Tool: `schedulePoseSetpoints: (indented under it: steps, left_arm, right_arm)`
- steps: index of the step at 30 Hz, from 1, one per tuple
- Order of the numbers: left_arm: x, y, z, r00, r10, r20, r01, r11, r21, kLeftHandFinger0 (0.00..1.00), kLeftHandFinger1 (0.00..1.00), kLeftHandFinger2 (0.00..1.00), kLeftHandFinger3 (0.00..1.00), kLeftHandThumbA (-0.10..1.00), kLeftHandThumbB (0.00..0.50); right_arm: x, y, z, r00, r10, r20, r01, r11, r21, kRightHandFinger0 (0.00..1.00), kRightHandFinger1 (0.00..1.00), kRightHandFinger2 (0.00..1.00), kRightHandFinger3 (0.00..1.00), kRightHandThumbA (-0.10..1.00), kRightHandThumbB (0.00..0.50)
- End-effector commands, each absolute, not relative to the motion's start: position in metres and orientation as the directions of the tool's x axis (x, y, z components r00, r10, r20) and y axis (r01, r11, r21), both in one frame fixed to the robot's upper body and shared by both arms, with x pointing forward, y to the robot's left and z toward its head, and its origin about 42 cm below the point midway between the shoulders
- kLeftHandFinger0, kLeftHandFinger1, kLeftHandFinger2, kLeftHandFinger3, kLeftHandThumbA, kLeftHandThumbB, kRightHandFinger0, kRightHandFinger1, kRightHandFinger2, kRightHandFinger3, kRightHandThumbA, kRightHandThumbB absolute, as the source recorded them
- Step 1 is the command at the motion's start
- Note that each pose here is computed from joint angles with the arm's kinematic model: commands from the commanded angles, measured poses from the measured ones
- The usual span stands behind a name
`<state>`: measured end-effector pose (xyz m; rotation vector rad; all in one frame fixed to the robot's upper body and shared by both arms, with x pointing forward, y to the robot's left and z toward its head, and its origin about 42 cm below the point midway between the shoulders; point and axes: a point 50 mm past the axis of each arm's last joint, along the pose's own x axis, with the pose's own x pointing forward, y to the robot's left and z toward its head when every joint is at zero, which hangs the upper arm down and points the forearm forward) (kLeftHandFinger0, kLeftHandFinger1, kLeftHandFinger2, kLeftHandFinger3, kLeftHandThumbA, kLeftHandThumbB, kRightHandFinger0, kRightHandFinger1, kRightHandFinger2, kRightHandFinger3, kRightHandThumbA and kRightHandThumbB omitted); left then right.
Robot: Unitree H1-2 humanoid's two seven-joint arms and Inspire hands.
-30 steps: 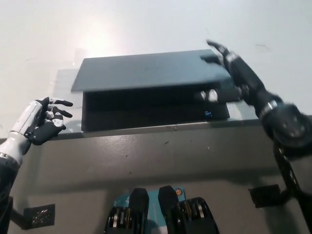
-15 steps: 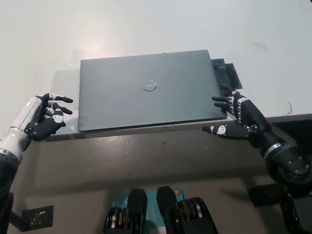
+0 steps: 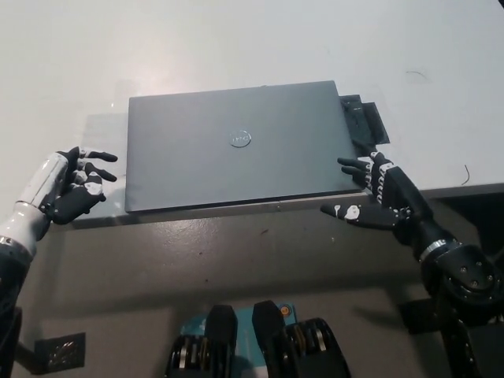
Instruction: The robot uses its right hand to push down on the lid of a laptop kept in the middle of the desk to close it
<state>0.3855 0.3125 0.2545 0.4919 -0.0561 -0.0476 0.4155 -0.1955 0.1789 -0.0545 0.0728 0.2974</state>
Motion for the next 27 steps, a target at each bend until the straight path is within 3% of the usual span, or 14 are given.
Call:
schedulePoseSetpoints:
  steps: [1,4,5,6,9,11,15,20,23,27]
  left_arm:
    - [0.387,0.322,0.278,0.994,-0.058,0.094,0.002,0.861,0.509,0.25,0.35,0.49,0.61,-0.1,0.006]
    - [0.386,0.323,0.277,0.994,-0.059,0.097,0.001,0.857,0.515,0.27,0.37,0.5,0.61,-0.1,0.008]
    - [0.386,0.324,0.278,0.994,-0.051,0.096,-0.006,0.856,0.517,0.28,0.37,0.5,0.61,-0.1,0.009]
    - [0.385,0.325,0.278,0.993,-0.056,0.102,-0.004,0.86,0.511,0.28,0.36,0.49,0.6,-0.1,0.007]
    - [0.386,0.326,0.277,0.994,-0.05,0.096,-0.006,0.86,0.511,0.28,0.37,0.5,0.6,-0.09,0.008]
    - [0.386,0.326,0.276,0.994,-0.052,0.101,-0.007,0.861,0.508,0.3,0.37,0.5,0.6,-0.1,0.009]
    - [0.385,0.326,0.274,0.994,-0.043,0.097,-0.012,0.862,0.507,0.28,0.36,0.49,0.59,-0.1,0.014]
    - [0.384,0.326,0.272,0.995,-0.037,0.09,-0.013,0.865,0.501,0.35,0.41,0.53,0.61,-0.1,0.007]
    - [0.385,0.326,0.271,0.994,-0.041,0.097,-0.012,0.868,0.496,0.3,0.37,0.49,0.59,-0.1,0.005]
    - [0.383,0.325,0.27,0.995,-0.036,0.09,-0.013,0.871,0.491,0.26,0.35,0.48,0.59,-0.1,0.006]
  right_arm:
    - [0.413,-0.203,0.2,0.944,0.327,-0.038,-0.327,0.945,0.01,0.93,0.86,0.84,1.0,1.0,0.248]
    - [0.406,-0.211,0.216,0.951,0.31,0.019,-0.31,0.951,-0.022,0.93,0.86,0.83,1.0,1.0,0.26]
    - [0.397,-0.221,0.231,0.949,0.3,0.1,-0.302,0.953,-0.001,0.97,0.86,0.82,1.0,1.0,0.247]
    - [0.382,-0.231,0.244,0.953,0.27,0.14,-0.273,0.962,0.003,0.96,0.86,0.82,0.99,1.0,0.266]
    - [0.356,-0.248,0.256,0.96,0.216,0.18,-0.226,0.974,0.034,0.98,0.88,0.85,1.0,1.0,0.244]
    - [0.34,-0.26,0.254,0.963,0.185,0.197,-0.197,0.98,0.042,0.97,0.91,0.88,1.0,1.0,0.264]
    - [0.315,-0.278,0.243,0.974,0.125,0.188,-0.138,0.989,0.058,0.98,0.9,0.88,1.0,1.0,0.248]
    - [0.291,-0.301,0.212,0.991,0.02,0.134,-0.033,0.995,0.092,0.94,0.89,0.89,1.0,1.0,0.238]
    - [0.282,-0.314,0.186,0.996,-0.032,0.083,0.022,0.992,0.121,0.93,0.87,0.88,1.0,1.0,0.293]
    - [0.284,-0.321,0.17,0.996,-0.077,0.053,0.068,0.986,0.153,0.89,0.84,0.84,0.95,1.0,0.299]
